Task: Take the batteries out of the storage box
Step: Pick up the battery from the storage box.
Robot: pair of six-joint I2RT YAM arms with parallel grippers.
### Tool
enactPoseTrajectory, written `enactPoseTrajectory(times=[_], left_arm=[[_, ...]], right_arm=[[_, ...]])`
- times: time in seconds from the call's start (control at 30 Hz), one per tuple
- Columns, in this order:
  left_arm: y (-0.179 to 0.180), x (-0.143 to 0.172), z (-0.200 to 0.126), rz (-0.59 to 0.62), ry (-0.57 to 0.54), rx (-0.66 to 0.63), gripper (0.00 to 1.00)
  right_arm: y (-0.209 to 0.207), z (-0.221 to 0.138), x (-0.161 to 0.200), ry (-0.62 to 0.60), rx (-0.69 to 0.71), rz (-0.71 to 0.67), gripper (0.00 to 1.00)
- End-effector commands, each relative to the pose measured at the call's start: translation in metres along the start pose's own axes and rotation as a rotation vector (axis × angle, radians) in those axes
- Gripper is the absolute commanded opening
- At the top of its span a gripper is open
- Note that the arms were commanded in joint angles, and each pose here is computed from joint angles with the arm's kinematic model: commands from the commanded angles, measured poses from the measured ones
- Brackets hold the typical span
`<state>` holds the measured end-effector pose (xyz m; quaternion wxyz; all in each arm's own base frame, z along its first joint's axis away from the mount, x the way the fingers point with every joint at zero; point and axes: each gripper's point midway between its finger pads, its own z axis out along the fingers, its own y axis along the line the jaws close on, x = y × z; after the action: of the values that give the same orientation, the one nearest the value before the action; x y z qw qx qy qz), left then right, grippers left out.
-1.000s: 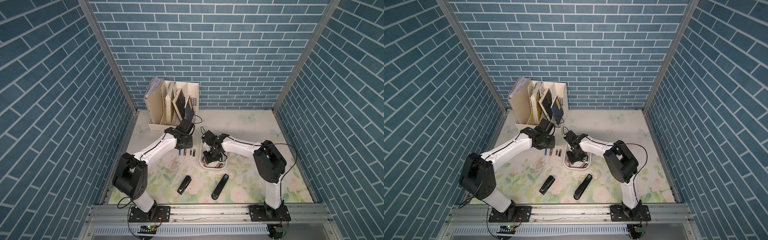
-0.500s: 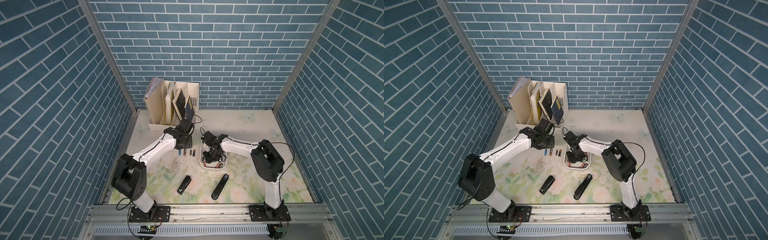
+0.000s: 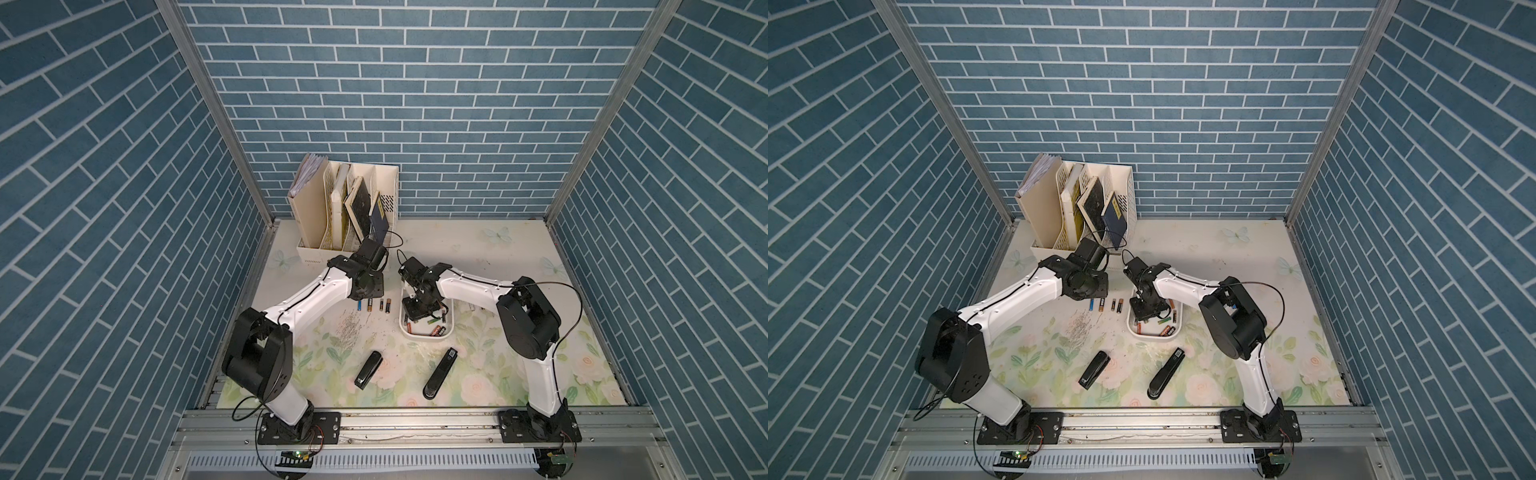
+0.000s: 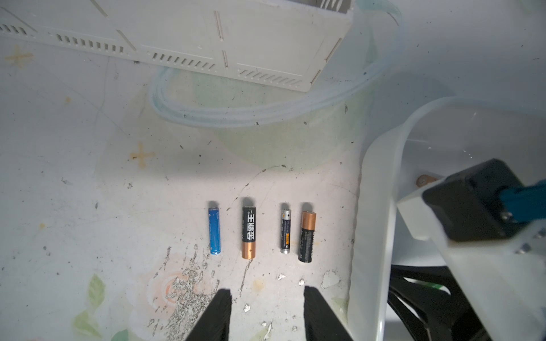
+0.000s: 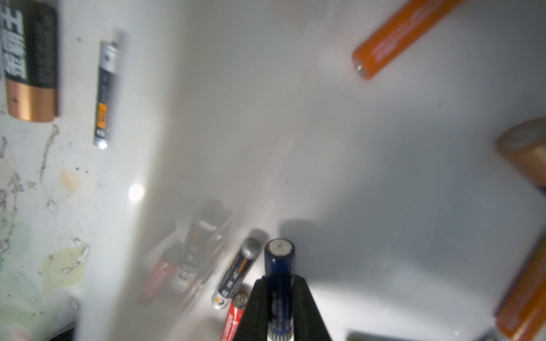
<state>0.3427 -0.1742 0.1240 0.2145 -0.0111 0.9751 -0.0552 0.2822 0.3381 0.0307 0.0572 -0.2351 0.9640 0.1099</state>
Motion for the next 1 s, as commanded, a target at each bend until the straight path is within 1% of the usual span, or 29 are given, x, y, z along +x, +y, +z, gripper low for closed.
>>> enactPoseTrajectory(times=[0.0,0.13,0.2,0.27,0.63,0.73,0.97], left_arm=[[0.003,0.003,-0.005,0.003,0.003,-0.012,0.46],[0.002,0.004,-0.004,0.003,0.004,-0.007,0.46],[0.003,0.004,-0.004,0.004,0.004,-0.009,0.46],[0.003,0.005,-0.004,0.006,0.006,-0.010,0.46],[0.001,0.004,-0.005,0.003,0.005,-0.002,0.46],[0.001,0.004,-0.002,0.002,0.009,-0.003,0.46],[-0.005,0.000,0.000,0.004,0.000,0.022,0.46]], right_arm=[[-0.017,-0.004,-0.008,0.011,0.046,-0.007,0.10],[-0.030,-0.002,-0.014,0.018,0.058,-0.004,0.10],[-0.040,-0.002,-0.018,0.018,0.095,-0.008,0.10],[-0.045,0.000,-0.019,0.019,0.100,-0.004,0.10],[-0.057,0.009,-0.019,0.048,0.106,-0.014,0.11],[-0.055,-0.003,-0.024,0.030,0.081,-0.010,0.11],[-0.056,-0.051,-0.041,-0.032,0.035,0.008,0.11]])
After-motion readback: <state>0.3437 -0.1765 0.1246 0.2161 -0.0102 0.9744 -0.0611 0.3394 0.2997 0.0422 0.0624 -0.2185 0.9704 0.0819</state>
